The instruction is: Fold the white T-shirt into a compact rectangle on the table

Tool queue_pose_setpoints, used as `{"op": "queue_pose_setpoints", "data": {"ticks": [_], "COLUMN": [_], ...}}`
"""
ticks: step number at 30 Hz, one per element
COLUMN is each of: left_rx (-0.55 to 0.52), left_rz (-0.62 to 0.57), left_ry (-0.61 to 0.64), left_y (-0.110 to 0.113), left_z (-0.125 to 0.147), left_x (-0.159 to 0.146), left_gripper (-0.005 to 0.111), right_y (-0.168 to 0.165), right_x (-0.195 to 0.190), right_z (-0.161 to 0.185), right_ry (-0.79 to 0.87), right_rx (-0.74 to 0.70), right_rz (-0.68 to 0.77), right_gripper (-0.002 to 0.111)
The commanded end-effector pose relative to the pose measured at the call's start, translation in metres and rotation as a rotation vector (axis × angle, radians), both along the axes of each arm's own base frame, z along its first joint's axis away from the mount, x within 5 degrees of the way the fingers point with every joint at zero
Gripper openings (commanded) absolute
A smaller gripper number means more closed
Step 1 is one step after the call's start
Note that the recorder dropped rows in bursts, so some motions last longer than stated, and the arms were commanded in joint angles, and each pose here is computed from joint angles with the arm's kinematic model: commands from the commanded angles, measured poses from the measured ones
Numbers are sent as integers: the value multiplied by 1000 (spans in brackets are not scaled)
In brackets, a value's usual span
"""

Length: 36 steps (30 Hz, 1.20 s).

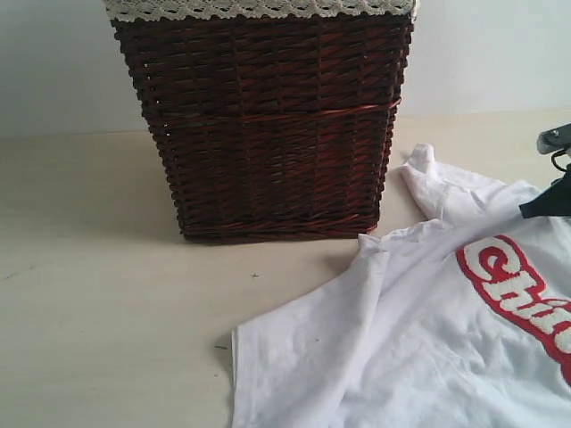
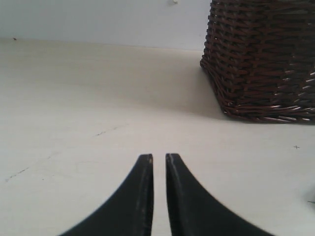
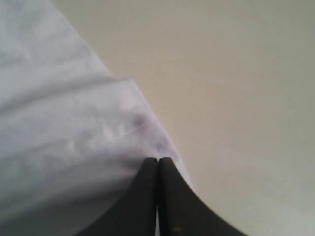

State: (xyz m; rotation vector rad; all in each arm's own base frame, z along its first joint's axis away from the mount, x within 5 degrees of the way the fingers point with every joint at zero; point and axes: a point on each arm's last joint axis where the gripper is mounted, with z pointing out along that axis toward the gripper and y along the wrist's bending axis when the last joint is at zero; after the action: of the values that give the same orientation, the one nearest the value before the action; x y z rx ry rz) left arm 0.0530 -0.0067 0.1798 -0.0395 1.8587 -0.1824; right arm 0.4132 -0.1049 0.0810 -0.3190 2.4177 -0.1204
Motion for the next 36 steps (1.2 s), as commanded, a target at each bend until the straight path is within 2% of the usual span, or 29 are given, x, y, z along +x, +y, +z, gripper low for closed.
{"op": "queue_pose_setpoints", "data": {"ticks": [1, 7, 8, 11, 14, 17, 21, 24, 29, 36], "left_rx": [3, 3, 3, 3, 3, 3, 3, 3, 3, 3], "left_rz": [-6, -6, -6, -6, -6, -6, -6, -6, -6, -6], "left_ry": [-12, -12, -12, -12, -12, -12, -12, -12, -12, -12], "left_y": [0, 0, 0, 0, 0, 0, 0, 0, 0, 0], "left_z": [1, 1, 1, 1, 1, 1, 1, 1, 1, 1], "left_x": [0, 0, 0, 0, 0, 0, 0, 0, 0, 0], "left_gripper": [12, 12, 12, 12, 12, 12, 12, 12, 12, 12], "right_y": [1, 7, 10, 23, 37, 52, 60, 56, 50, 40], "right_x": [14, -2, -15, -56, -101, -141, -170, -168, -141, -109], "right_z": [15, 90, 106, 120, 103, 72, 35, 19, -5, -18], "right_ry": [-50, -187, -199, -160, -43, 96, 240, 280, 293, 278], "right_rx": [-45, -95, -145, -293, -328, -283, -201, -171, -90, -94], "right_rz": [8, 19, 63, 242, 388, 513, 554, 467, 365, 337], "right_gripper": [0, 0, 0, 0, 0, 0, 0, 0, 0, 0]}}
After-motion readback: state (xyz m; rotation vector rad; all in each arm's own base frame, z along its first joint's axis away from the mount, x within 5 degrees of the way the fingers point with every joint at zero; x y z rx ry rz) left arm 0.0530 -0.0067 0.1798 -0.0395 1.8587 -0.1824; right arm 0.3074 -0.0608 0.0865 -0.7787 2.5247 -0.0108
